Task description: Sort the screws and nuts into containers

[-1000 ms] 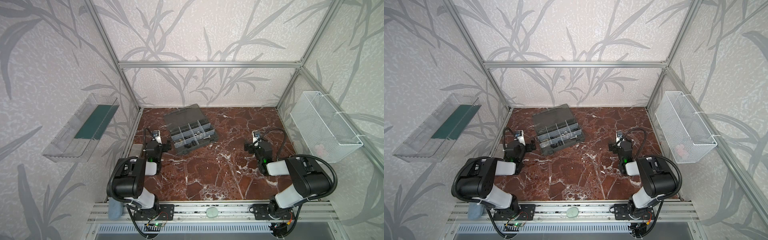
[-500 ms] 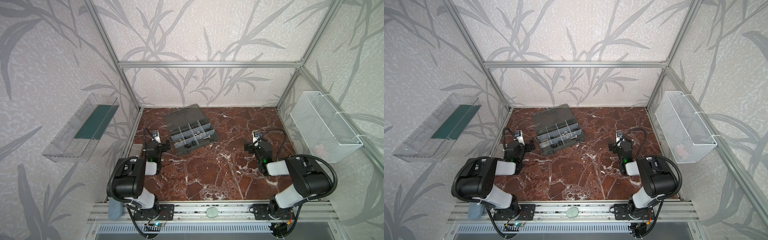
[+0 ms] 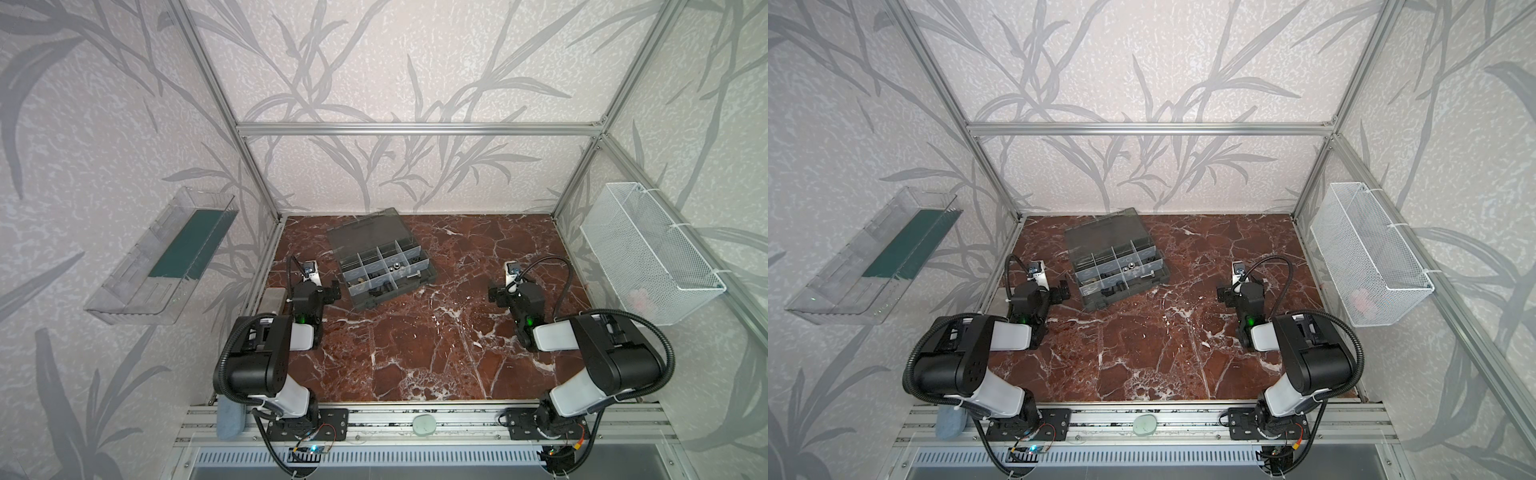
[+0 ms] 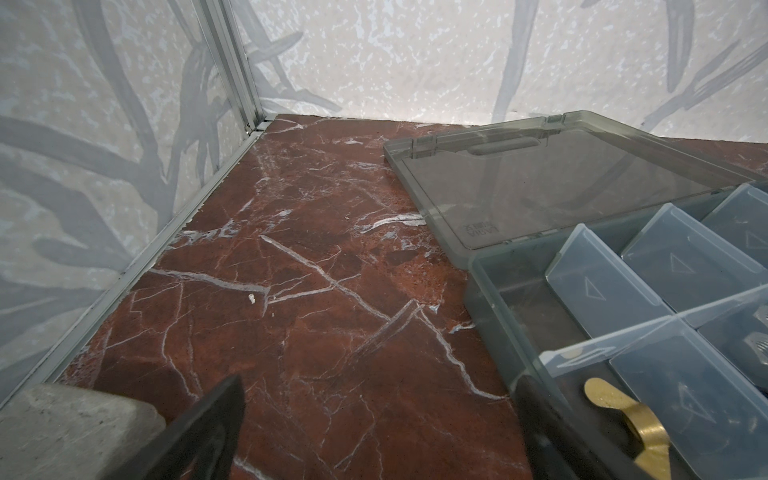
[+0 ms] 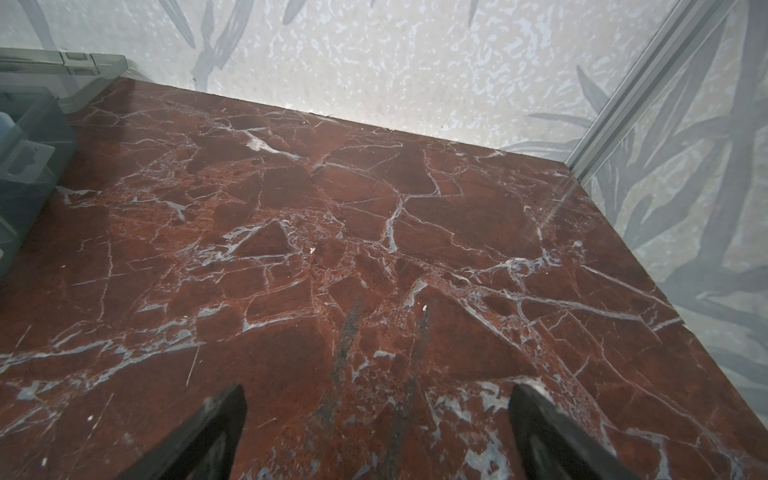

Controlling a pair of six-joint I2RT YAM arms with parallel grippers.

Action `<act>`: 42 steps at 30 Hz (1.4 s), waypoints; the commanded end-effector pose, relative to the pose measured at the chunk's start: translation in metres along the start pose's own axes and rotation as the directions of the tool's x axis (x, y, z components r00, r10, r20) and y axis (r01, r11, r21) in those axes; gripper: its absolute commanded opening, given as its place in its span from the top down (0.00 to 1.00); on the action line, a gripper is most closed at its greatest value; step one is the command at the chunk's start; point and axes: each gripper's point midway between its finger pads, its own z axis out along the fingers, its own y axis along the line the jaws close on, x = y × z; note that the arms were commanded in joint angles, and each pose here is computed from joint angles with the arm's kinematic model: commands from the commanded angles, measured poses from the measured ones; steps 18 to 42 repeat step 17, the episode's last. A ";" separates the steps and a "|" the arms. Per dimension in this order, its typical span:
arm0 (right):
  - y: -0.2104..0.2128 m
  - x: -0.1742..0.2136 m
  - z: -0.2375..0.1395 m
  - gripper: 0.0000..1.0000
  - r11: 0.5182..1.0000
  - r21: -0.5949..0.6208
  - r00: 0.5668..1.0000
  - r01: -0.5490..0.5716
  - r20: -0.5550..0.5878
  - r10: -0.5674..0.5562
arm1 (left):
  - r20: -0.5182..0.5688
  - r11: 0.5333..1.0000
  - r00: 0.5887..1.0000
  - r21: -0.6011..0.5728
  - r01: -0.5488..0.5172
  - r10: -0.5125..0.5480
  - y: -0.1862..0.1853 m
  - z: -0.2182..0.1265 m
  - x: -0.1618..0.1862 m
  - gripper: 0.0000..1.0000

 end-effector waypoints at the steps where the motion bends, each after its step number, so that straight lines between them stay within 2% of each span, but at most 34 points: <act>1: -0.003 -0.009 0.001 0.01 1.000 0.011 0.999 -0.013 0.030 0.012 | 0.012 1.000 1.000 -0.017 0.003 -0.003 0.004 0.003 -0.006 0.01; 42: -0.003 -0.008 0.001 0.01 1.000 0.013 0.999 -0.011 0.030 0.010 | 0.013 1.000 1.000 -0.015 0.003 -0.002 0.003 0.003 -0.006 0.01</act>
